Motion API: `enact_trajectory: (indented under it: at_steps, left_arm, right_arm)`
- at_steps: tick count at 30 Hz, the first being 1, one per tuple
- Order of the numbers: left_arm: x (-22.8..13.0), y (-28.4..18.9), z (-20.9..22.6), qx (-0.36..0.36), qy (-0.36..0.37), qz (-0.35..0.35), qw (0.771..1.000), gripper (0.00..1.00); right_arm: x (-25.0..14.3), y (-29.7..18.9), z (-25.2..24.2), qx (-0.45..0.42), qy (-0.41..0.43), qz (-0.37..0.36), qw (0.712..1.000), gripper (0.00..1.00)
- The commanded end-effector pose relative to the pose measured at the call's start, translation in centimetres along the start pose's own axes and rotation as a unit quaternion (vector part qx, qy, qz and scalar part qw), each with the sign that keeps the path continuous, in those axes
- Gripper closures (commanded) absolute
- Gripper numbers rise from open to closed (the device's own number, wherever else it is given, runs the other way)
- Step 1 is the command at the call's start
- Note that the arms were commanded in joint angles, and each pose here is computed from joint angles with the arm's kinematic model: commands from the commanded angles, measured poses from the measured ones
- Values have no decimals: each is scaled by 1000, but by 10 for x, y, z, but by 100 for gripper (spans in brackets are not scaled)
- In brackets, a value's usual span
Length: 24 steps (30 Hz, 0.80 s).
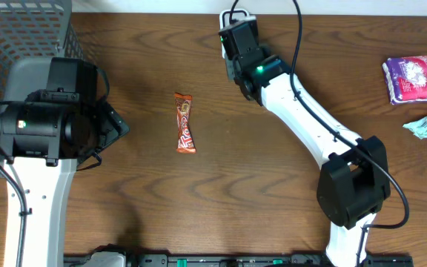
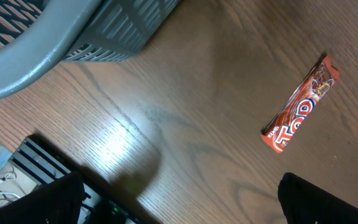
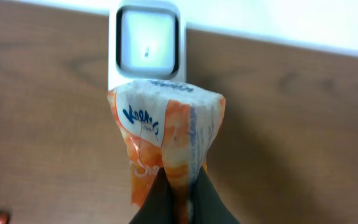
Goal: Scan the item barcode
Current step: 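Lift the Kleenex pack and hold it beneath the scanner, then carry the Kleenex pack to the right edge and drop it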
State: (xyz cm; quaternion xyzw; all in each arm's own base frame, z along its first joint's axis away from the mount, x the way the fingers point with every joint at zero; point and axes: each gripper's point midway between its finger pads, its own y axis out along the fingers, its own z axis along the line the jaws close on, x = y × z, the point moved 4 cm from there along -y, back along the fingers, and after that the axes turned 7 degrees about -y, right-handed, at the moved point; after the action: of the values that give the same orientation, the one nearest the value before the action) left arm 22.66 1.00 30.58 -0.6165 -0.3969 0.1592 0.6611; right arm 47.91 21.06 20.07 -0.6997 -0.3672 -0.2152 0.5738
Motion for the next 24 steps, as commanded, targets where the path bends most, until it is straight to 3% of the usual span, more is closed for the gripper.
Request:
enact_trajectory:
  at_steps: [1,7,16,24]
  left_arm:
    - [1,-2,4,3,-8,-6,1000,1]
    - [1,-2,4,3,-8,-6,1000,1]
    - [1,-2,4,3,-8,-6,1000,1]
    - [1,-2,4,3,-8,-6,1000,1]
  right_arm:
    - [23,0,-16,-46,-24,-45,998,99]
    - [59,10,-24,-57,-19,-103,993,99]
    - [74,61,-7,-48,-62,-63,995,99]
    - [62,91,6,-48,-103,-28,993,99]
